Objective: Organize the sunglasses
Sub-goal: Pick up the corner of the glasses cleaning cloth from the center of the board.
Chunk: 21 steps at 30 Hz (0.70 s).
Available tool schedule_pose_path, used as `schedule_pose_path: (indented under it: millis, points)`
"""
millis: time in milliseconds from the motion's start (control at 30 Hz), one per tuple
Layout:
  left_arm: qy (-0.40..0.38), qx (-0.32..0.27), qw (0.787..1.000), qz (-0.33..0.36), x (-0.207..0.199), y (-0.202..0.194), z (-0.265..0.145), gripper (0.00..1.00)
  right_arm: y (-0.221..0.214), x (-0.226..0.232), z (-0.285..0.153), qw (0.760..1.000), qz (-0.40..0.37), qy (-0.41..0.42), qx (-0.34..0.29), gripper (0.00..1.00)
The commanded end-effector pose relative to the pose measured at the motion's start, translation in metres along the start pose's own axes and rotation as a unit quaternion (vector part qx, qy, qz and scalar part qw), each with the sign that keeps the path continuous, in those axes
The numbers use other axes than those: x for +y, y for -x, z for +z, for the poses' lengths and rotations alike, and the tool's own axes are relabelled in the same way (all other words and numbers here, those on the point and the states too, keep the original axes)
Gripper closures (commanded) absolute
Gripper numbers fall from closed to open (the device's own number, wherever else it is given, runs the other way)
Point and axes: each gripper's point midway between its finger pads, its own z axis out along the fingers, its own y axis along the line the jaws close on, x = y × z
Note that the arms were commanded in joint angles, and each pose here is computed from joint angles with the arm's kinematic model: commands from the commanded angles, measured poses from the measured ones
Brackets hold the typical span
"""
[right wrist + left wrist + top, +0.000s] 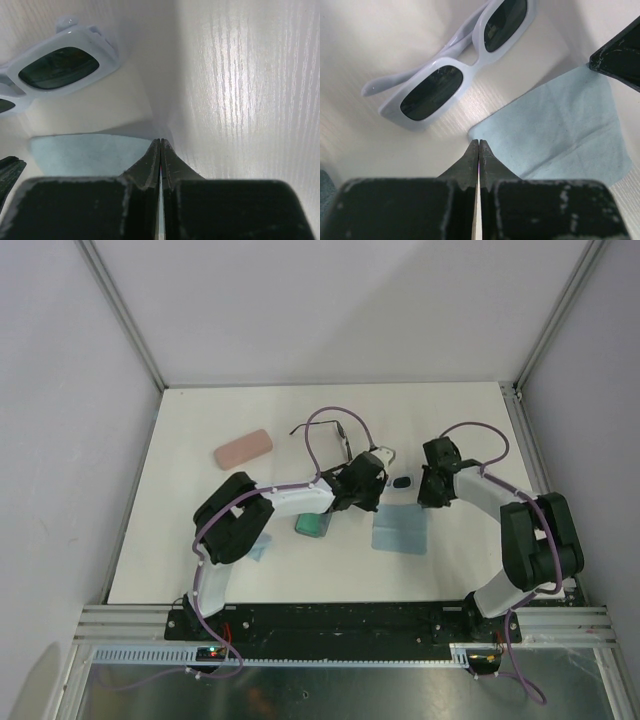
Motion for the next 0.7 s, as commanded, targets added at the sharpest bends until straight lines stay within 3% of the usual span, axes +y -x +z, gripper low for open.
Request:
schedule_pose_path:
  millis: [0, 367, 533, 667]
  points:
    - [-0.006, -0.038, 0.999, 0.011, -0.005, 0.035, -0.013, 1.00, 0.023, 0.004, -0.016, 0.999, 0.002, 0.017, -0.028, 1.00]
    - [-0.011, -0.043, 0.999, 0.014, -0.008, 0.043, -0.015, 0.98, 0.030, 0.002, -0.024, 0.999, 0.008, 0.024, -0.037, 1.00]
    - [-0.018, -0.015, 1.000, 0.008, -0.009, 0.024, -0.005, 0.57, 0.022, -0.001, -0.017, 1.000, 0.005, 0.014, -0.020, 1.00]
    - [-0.016, 0.001, 1.000, 0.006, -0.008, 0.011, 0.001, 0.47, 0.021, 0.000, -0.016, 1.000, 0.005, 0.015, -0.018, 1.00]
